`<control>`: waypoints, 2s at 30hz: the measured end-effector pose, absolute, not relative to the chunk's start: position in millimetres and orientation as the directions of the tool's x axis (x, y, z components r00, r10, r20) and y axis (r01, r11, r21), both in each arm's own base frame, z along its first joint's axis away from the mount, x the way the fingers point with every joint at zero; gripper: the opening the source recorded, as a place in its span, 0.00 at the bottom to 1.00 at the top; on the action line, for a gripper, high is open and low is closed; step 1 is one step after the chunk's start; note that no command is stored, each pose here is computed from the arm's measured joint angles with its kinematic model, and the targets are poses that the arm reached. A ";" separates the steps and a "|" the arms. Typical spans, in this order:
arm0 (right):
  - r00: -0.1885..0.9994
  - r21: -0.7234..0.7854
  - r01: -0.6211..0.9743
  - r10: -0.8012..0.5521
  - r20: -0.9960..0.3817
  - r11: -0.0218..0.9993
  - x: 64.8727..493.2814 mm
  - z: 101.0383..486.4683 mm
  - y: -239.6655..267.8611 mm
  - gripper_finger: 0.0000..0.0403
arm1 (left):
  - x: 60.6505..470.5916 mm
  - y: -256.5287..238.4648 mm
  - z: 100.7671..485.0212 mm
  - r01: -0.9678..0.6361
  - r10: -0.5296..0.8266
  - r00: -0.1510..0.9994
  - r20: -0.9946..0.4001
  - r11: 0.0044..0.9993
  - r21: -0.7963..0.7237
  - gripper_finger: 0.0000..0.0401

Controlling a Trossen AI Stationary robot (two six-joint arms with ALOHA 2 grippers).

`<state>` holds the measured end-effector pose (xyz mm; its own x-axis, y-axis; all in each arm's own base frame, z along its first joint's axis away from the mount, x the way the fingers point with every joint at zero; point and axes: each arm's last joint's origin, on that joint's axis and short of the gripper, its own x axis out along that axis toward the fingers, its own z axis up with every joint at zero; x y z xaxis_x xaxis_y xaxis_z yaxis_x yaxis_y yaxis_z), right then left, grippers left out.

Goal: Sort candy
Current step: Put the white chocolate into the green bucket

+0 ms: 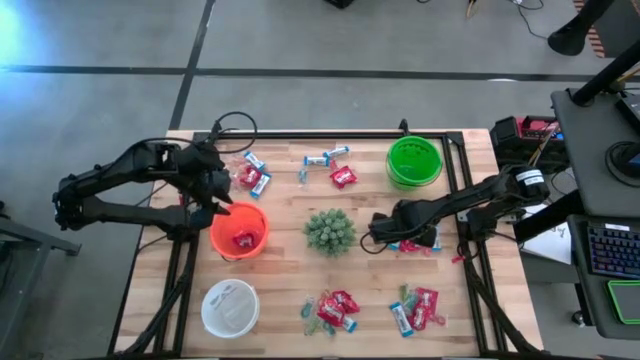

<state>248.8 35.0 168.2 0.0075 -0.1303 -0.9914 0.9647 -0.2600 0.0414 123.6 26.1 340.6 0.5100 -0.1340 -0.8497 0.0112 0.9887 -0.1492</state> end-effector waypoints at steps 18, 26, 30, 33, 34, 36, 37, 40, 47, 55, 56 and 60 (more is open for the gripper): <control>0.060 0.094 0.953 -0.123 -0.991 -0.287 239.9 138.6 33.6 0.67 | 122.9 26.0 340.9 -0.015 -0.133 0.513 -0.848 0.986 -0.164 0.35; 0.070 0.102 0.953 -0.122 -0.990 -0.286 240.6 138.1 33.4 0.44 | 122.9 25.9 340.9 -0.018 -0.134 0.513 -0.848 0.986 -0.166 0.35; 0.071 0.103 0.954 -0.122 -0.990 -0.281 240.7 138.1 33.5 0.30 | 122.9 25.9 340.9 -0.030 -0.134 0.513 -0.848 0.984 -0.173 0.35; 0.072 0.102 0.958 -0.121 -0.990 -0.267 240.7 138.2 33.7 0.20 | 122.9 26.0 340.9 -0.031 -0.134 0.513 -0.848 0.984 -0.174 0.35; 0.075 0.105 0.959 -0.121 -0.990 -0.263 240.7 139.0 33.7 0.17 | 122.9 26.0 340.9 -0.031 -0.134 0.513 -0.848 0.984 -0.174 0.35; 0.088 0.116 0.962 -0.119 -0.989 -0.248 241.8 141.6 33.9 0.11 | 122.9 25.9 340.9 -0.031 -0.134 0.513 -0.848 0.984 -0.174 0.35; 0.098 0.125 0.961 -0.118 -0.988 -0.246 242.2 143.5 33.9 0.09 | 122.9 26.0 340.9 -0.031 -0.134 0.513 -0.848 0.984 -0.174 0.35; 0.129 0.151 0.963 -0.111 -0.985 -0.221 243.1 150.7 34.1 0.04 | 122.9 26.0 340.9 -0.031 -0.134 0.513 -0.848 0.984 -0.174 0.35; 0.242 0.255 0.956 -0.103 -0.965 -0.145 243.7 179.8 33.9 0.03 | 123.1 26.0 340.9 -0.046 -0.134 0.512 -0.848 0.982 -0.183 0.35; 0.429 0.461 0.886 -0.290 -0.855 -0.049 235.0 229.0 21.7 0.03 | 125.2 27.4 339.7 -0.096 -0.110 0.501 -0.858 0.979 -0.182 0.35; 0.438 0.471 0.882 -0.316 -0.842 -0.032 232.5 235.5 19.0 0.03 | 125.7 27.9 339.4 -0.108 -0.098 0.497 -0.862 0.979 -0.173 0.35; 0.449 0.481 0.877 -0.401 -0.799 0.023 219.8 257.8 7.0 0.03 | 128.3 29.0 338.1 -0.135 -0.089 0.485 -0.870 0.975 -0.175 0.35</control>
<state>219.8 7.0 257.8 0.4486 -0.4008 -0.7988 0.8766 0.0231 0.4807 128.3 29.0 338.1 0.4853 -0.0888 -0.8698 -0.1353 0.9752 -0.1751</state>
